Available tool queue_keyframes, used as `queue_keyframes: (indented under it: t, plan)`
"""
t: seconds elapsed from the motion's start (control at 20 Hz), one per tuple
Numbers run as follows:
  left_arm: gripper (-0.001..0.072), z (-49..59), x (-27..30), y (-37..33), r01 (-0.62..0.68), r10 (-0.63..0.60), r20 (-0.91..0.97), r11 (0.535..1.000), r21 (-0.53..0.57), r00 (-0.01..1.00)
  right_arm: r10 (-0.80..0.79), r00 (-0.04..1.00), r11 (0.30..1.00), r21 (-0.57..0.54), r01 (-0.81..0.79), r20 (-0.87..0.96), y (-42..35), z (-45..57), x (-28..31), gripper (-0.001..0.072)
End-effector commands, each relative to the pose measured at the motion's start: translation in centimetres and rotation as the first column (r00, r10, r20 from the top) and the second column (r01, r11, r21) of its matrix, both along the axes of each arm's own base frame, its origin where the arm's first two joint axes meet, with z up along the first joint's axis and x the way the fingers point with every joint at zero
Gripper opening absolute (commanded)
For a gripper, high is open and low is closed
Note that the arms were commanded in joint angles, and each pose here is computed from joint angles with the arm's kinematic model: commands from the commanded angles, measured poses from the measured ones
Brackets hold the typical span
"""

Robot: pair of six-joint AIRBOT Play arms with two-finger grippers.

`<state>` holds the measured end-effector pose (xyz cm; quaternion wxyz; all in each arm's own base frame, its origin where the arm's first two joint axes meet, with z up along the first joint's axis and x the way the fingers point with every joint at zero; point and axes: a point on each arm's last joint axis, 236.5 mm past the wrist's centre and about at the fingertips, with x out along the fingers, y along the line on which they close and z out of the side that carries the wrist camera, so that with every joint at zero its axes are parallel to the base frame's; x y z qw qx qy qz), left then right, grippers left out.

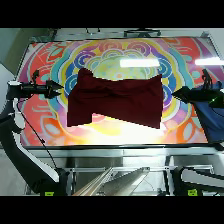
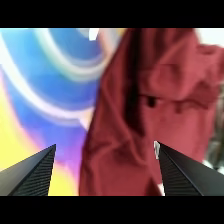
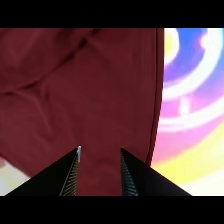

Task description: Fold the shirts.

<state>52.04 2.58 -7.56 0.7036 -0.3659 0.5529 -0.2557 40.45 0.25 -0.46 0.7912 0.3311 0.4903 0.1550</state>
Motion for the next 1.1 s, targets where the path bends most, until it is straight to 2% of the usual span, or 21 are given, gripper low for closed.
queue_keyframes:
  t: [0.0, 0.2, 0.35, 0.4, 0.45, 0.5, 0.65, 0.75, 0.8, 0.85, 0.95, 1.05]
  plan:
    - [0.0697, -2.2, 0.8, -1.2, 0.016, -0.018, 0.018, 0.996, 0.09, 1.0, 0.006, 0.998, 1.0, 0.008, -0.006, -0.057, 1.0, -0.5, -3.6, 0.0299]
    - [0.0697, -3.8, 0.2, -4.6, 0.088, -0.087, -0.02, 0.994, 0.067, 0.996, 0.022, 0.998, 1.0, 0.005, -0.022, -0.061, 1.8, -0.4, -5.5, 0.03]
    - [0.0696, -3.6, -2.5, -7.3, 0.206, -0.205, -0.085, 0.978, 0.004, 0.975, 0.059, 0.995, 0.998, 0.026, -0.057, -0.075, 2.5, 0.0, -6.5, 0.03]
    - [0.0675, -3.3, -3.5, -7.8, 0.244, -0.245, -0.1, 0.969, -0.018, 0.964, 0.064, 0.995, 0.998, 0.028, -0.062, -0.074, 2.6, 0.2, -6.7, 0.03]
    - [0.0463, -2.8, -4.4, -8.2, 0.282, -0.285, -0.109, 0.958, -0.04, 0.952, 0.065, 0.995, 0.998, 0.026, -0.063, -0.072, 2.6, 0.2, -6.7, 0.03]
    - [0.0349, -2.6, -5.0, -8.3, 0.312, -0.316, -0.106, 0.949, -0.054, 0.943, 0.067, 0.995, 0.998, 0.025, -0.066, -0.071, 2.6, 0.2, -6.7, 0.03]
    - [0.0341, -2.3, -5.5, -7.5, 0.31, -0.316, -0.117, 0.948, -0.071, 0.941, 0.096, 0.991, 0.995, 0.031, -0.094, -0.089, 3.0, 0.1, -7.4, 0.03]
    - [0.0042, -2.1, -5.6, -6.7, 0.299, -0.307, -0.12, 0.951, -0.078, 0.944, 0.109, 0.985, 0.994, -0.005, -0.111, -0.136, 2.4, -0.9, -8.4, 0.03]
    - [0.0012, -2.1, -5.6, -6.4, 0.289, -0.298, -0.123, 0.954, -0.081, 0.947, 0.1, 0.981, 0.994, -0.022, -0.106, -0.169, 2.0, -1.6, -8.9, 0.0301]
    - [0.0012, -2.1, -5.5, -6.2, 0.284, -0.293, -0.122, 0.955, -0.082, 0.948, 0.087, 0.976, 0.994, -0.045, -0.098, -0.199, 1.5, -2.5, -9.4, 0.0305]
    - [0.0013, -2.0, -5.5, -6.2, 0.277, -0.287, -0.125, 0.957, -0.088, 0.95, 0.04, 0.966, 0.996, -0.063, -0.058, -0.257, 0.9, -4.2, -10.0, 0.0392]
    - [0.0013, -1.7, -5.7, -6.4, 0.287, -0.297, -0.126, 0.953, -0.093, 0.946, 0.006, 0.951, 0.999, -0.04, -0.02, -0.308, 1.3, -5.5, -10.8, 0.0391]
